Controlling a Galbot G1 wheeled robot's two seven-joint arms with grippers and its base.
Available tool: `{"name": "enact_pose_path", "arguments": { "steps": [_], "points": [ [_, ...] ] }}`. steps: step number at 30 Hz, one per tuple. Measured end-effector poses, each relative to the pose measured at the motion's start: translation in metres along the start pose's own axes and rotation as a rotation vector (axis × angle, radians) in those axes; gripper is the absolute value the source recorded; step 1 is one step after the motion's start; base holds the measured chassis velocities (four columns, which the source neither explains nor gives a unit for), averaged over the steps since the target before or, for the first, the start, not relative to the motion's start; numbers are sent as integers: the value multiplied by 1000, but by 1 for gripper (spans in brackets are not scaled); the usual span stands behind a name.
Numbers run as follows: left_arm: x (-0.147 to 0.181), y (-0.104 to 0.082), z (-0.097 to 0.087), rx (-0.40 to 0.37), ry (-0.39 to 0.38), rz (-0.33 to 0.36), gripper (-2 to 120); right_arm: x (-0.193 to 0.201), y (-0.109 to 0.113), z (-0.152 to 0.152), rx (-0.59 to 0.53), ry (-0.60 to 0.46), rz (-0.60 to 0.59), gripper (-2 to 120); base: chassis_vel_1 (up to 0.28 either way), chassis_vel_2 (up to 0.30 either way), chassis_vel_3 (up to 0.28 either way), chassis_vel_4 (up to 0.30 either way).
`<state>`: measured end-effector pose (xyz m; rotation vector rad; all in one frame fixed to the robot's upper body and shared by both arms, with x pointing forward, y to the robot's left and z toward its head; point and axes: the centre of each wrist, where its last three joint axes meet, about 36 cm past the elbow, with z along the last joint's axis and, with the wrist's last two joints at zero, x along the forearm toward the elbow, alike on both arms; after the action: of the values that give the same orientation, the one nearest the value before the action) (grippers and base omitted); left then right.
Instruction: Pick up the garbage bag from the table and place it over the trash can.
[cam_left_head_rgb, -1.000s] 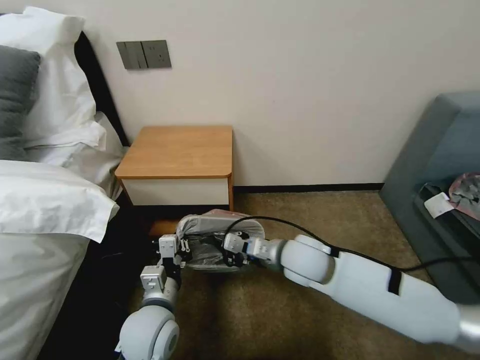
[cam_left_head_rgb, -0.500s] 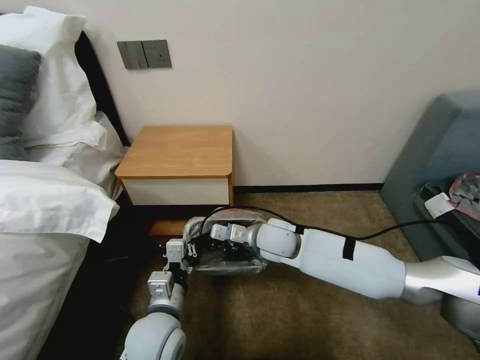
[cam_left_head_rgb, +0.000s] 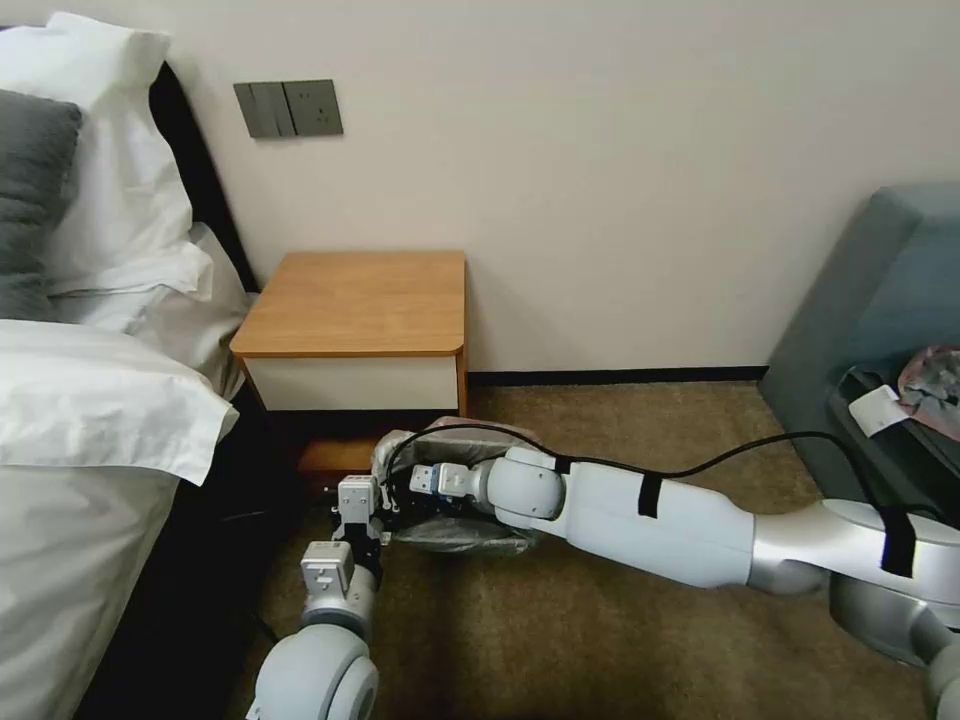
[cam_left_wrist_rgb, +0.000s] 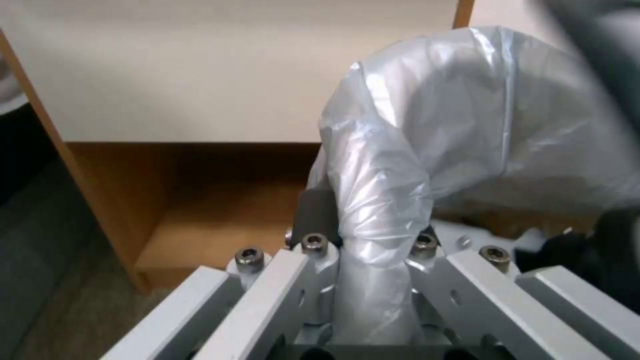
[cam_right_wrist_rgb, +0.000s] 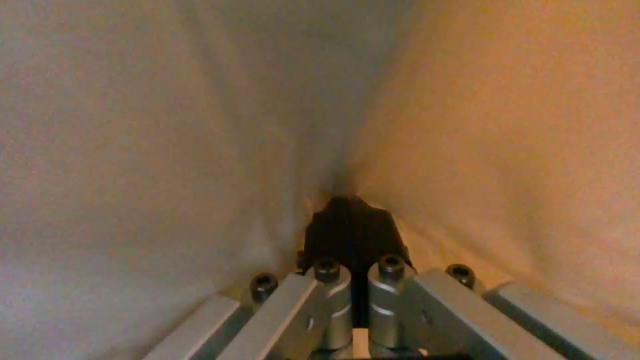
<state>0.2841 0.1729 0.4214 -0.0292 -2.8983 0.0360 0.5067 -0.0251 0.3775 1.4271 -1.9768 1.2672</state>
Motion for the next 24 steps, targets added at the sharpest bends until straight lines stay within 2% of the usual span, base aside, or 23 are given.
{"name": "enact_pose_path", "arguments": {
  "steps": [9, 13, 18, 24],
  "points": [
    [0, 1, 0, 1, 2, -5, 6, -6, 3, 0, 2, 1, -2, 0, 0, 0, 0, 0],
    [-2, 2, 5, -1, 14, -12, 6, 4, 4, -4, -13, -26, 13, 0, 0, 0, 0, 0],
    [-7, 6, 8, -5, 28, -36, 6, 40, 18, -20, -30, -102, 8, 0, 0, 0, 0, 0],
    [-10, 12, 8, -1, 38, -56, 6, 69, 32, -21, -44, -162, 7, 0, 0, 0, 0, 0]
  ]
}}
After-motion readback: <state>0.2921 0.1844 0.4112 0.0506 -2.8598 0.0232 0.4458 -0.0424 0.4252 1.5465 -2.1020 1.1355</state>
